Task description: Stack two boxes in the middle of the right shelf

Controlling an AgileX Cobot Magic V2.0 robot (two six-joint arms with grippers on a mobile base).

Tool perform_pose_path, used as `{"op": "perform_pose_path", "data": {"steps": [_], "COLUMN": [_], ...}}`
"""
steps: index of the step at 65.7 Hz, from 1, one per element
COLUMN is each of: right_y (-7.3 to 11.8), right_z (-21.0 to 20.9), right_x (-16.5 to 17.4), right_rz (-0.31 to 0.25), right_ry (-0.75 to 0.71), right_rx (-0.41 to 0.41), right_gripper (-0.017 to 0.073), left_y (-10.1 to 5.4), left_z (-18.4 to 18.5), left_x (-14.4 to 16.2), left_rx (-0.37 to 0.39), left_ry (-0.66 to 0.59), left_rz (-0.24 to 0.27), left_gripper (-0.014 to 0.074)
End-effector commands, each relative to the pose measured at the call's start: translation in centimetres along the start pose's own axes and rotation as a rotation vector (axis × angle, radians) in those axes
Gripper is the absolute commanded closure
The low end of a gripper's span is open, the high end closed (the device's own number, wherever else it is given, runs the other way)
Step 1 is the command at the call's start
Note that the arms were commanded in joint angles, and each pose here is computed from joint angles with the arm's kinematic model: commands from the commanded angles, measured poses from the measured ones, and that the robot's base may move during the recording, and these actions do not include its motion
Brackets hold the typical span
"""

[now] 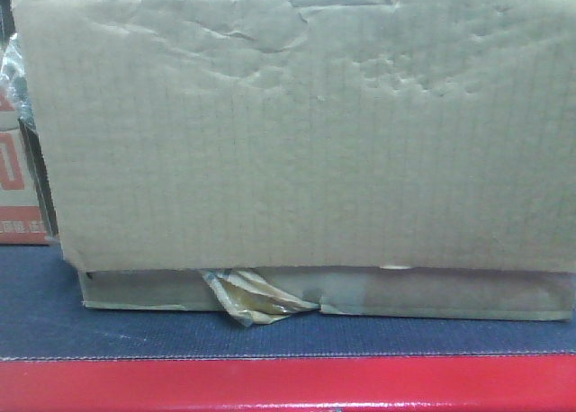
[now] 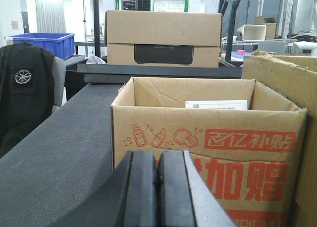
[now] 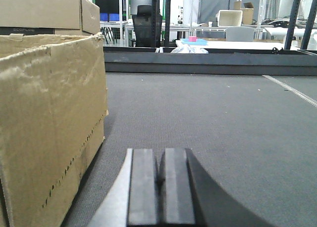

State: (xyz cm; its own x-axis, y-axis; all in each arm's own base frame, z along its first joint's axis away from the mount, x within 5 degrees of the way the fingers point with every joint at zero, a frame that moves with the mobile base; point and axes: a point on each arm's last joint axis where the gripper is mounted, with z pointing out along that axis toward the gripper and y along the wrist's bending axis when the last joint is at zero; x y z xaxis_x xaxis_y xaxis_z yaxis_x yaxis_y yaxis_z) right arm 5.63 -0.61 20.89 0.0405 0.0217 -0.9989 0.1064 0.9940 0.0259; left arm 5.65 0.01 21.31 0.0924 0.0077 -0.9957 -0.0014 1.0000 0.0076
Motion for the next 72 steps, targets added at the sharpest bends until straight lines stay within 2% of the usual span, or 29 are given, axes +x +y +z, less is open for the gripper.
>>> {"op": "perform_pose_path", "data": {"steps": [1,22,28,34,41,52,64,72], "right_y": [0.0,0.0,0.0,0.0,0.0,0.0,0.0,0.0], "right_z": [0.0,0.0,0.0,0.0,0.0,0.0,0.0,0.0], "right_x": [-0.2,-0.2,-0.2,-0.2,-0.2,-0.2,-0.2,-0.2], "right_rz": [0.001,0.001,0.001,0.001,0.001,0.001,0.001,0.001], "right_ry": [-0.021,-0.021,-0.021,-0.021,-0.021,-0.021,-0.021,-0.021], "right_rx": [-0.002,-0.002,-0.002,-0.002,-0.002,-0.002,-0.002,-0.002], "right_gripper": [0.0721,0.0721,0.0721,0.0721,0.0721,0.0721,0.0721,0.0721], "left_y": [0.0,0.0,0.0,0.0,0.0,0.0,-0.1,-0.2], "left_z": [0.0,0.0,0.0,0.0,0.0,-0.7,0.1,2.9], "left_x": [-0.2,-0.3,-0.4,-0.4,-0.3,-4.3,-9.1,-11.3], "left_rx": [-0.002,-0.002,-0.003,-0.004,-0.003,0.006,0.024,0.032], "left_ry": [-0.021,-0.023,-0.042,-0.041,-0.028,-0.046,0.138,0.293], "left_rz": [0.005,0.005,0.034,0.001,-0.001,0.003,0.008,0.008], "left_gripper": [0.0705,0.0705,0.0705,0.0705,0.0705,0.0705,0.0705,0.0705]}}
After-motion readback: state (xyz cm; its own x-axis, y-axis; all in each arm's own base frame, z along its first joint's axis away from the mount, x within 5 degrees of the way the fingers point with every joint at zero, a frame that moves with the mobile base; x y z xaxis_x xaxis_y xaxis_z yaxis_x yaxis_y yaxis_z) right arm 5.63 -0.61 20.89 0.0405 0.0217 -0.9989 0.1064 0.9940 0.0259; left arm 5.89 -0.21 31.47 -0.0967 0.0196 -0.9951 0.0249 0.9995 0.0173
